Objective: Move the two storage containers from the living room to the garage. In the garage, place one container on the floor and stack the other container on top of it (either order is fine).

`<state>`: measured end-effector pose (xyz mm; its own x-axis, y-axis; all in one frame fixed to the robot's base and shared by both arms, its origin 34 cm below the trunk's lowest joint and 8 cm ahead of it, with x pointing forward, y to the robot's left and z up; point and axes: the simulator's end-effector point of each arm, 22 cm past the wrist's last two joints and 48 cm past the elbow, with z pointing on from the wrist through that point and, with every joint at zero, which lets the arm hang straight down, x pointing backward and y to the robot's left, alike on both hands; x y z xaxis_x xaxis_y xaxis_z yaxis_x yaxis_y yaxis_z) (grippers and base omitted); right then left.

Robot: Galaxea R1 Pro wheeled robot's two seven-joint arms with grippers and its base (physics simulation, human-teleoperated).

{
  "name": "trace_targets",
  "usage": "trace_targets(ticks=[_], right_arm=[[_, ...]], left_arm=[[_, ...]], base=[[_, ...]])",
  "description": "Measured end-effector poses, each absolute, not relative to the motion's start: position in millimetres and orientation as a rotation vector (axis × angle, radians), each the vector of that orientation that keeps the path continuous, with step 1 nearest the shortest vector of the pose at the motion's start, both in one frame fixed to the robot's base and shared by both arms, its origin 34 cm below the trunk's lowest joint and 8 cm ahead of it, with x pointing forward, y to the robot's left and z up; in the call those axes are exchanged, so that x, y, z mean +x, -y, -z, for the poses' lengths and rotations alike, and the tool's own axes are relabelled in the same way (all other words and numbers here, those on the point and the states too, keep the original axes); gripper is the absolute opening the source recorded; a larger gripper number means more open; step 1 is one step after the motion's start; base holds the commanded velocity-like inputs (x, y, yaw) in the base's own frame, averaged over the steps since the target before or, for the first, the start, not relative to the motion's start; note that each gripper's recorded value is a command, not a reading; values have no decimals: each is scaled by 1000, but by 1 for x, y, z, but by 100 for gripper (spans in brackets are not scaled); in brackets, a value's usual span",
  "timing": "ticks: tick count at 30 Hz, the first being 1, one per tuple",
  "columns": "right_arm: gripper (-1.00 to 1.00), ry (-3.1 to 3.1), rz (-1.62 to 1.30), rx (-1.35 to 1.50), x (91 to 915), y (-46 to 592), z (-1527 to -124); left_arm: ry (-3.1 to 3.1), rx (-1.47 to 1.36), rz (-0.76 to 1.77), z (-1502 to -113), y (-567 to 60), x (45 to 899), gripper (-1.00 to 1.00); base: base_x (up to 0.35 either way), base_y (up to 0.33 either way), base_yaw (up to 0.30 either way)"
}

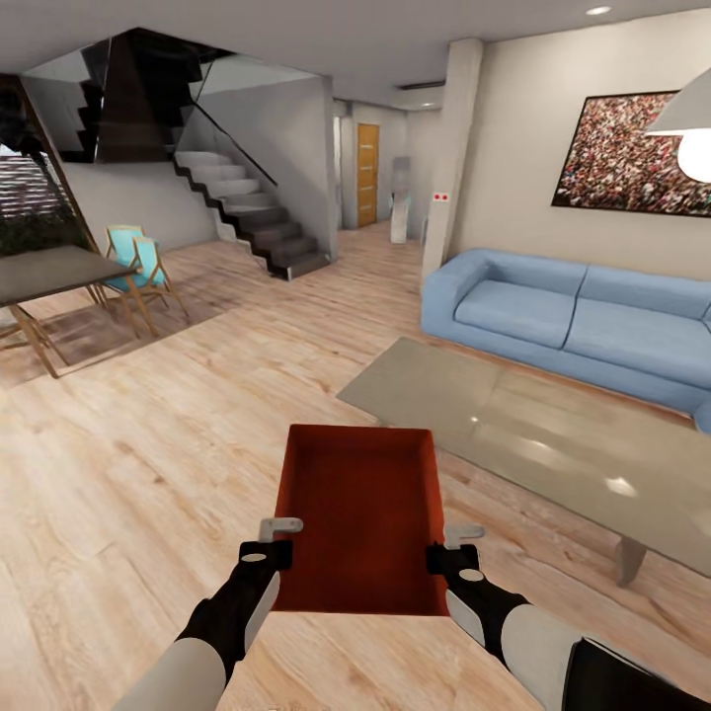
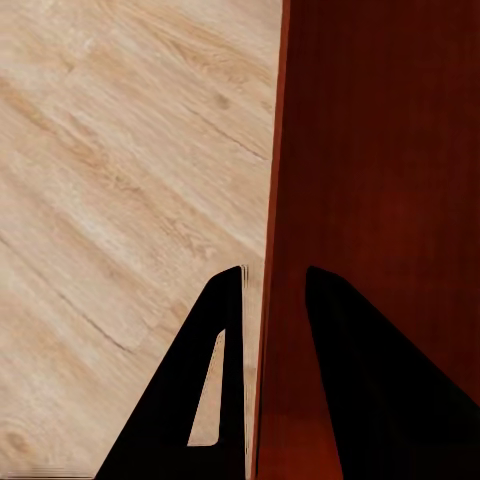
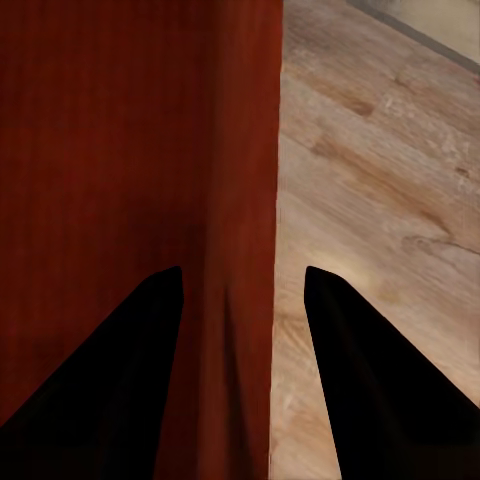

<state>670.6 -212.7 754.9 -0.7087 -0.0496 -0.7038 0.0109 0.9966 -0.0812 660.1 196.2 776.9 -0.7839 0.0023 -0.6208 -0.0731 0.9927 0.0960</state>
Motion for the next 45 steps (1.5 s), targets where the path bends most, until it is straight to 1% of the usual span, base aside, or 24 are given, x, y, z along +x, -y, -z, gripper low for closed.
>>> trace_targets(ticks=[45], right_arm=[[-100, -2358, 102, -26, 670, 213, -755]], left_arm=[[-2469, -49, -152, -777, -196, 660, -100]], base=[[0, 0, 295]])
